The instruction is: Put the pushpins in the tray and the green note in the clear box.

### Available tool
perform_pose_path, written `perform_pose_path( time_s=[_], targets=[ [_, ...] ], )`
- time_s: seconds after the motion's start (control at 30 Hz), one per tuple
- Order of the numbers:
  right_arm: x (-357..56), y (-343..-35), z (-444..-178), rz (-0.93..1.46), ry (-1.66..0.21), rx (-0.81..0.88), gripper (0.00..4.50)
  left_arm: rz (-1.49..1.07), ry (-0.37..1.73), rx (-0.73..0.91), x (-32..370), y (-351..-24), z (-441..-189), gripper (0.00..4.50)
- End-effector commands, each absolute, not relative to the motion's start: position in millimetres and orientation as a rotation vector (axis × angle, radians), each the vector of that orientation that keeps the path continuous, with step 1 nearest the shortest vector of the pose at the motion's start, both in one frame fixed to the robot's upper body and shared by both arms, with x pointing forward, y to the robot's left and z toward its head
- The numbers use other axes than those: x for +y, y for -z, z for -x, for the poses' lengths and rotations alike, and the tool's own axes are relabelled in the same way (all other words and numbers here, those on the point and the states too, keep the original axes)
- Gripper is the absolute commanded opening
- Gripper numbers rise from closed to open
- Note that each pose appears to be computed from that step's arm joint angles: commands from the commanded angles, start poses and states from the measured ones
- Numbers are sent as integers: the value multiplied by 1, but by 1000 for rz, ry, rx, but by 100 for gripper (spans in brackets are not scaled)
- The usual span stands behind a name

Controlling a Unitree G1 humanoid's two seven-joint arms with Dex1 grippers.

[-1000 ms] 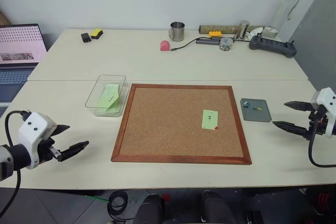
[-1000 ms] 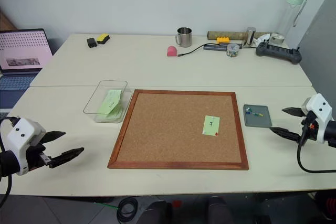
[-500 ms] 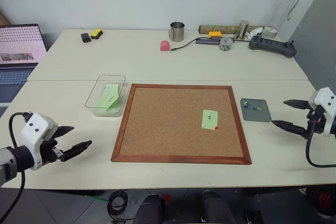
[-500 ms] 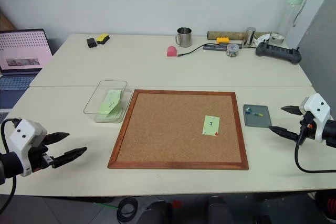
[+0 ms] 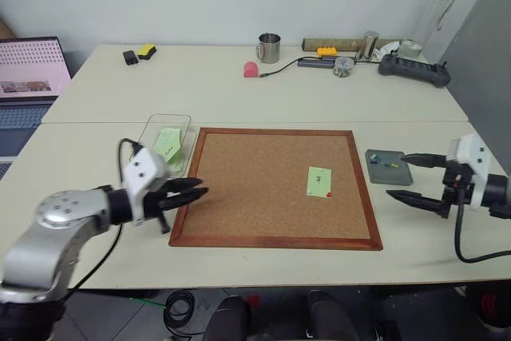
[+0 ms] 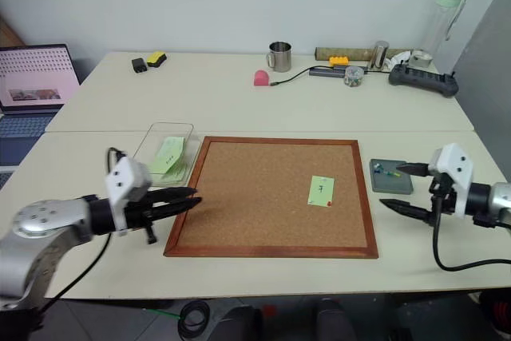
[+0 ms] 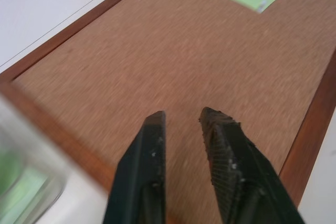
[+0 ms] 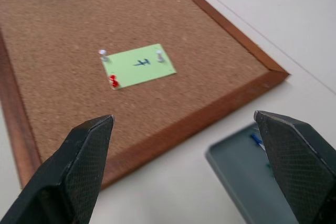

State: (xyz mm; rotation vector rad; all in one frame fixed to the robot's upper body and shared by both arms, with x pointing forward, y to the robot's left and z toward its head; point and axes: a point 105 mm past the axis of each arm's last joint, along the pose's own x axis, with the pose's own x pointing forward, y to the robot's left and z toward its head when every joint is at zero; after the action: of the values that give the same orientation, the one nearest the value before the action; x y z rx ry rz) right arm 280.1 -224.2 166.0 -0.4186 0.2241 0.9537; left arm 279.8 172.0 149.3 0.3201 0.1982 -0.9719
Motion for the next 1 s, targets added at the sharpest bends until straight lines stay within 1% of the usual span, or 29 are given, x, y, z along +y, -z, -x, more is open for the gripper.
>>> perform_pose_path(
  time_s=[0.03, 0.1, 0.23, 0.43, 0.6, 0.9, 0.97, 1.0],
  targets=[
    [-197, -171, -286, 425, -1014, 177, 450, -321, 1056, 139, 135, -147, -293, 6],
    [-188, -166, -294, 418, -1024, 172, 450, -320, 1080, 117, 120, -142, -302, 6],
    [-178, -160, -314, 411, -1001, 162, 450, -328, 1088, 107, 102, -123, -317, 6],
    [-165, -144, -339, 435, -974, 198, 450, -273, 1065, 130, 88, -92, -329, 6],
    [-156, -134, -350, 483, -992, 188, 450, -267, 1057, 164, 87, -75, -330, 6],
    [-145, -121, -363, 496, -995, 140, 450, -276, 1062, 184, 88, -68, -327, 6],
    [-145, -120, -364, 491, -994, 133, 414, -276, 1060, 184, 88, -68, -327, 0],
    [-145, -119, -365, 489, -993, 132, 406, -275, 1059, 185, 88, -67, -327, 0]
  ],
)
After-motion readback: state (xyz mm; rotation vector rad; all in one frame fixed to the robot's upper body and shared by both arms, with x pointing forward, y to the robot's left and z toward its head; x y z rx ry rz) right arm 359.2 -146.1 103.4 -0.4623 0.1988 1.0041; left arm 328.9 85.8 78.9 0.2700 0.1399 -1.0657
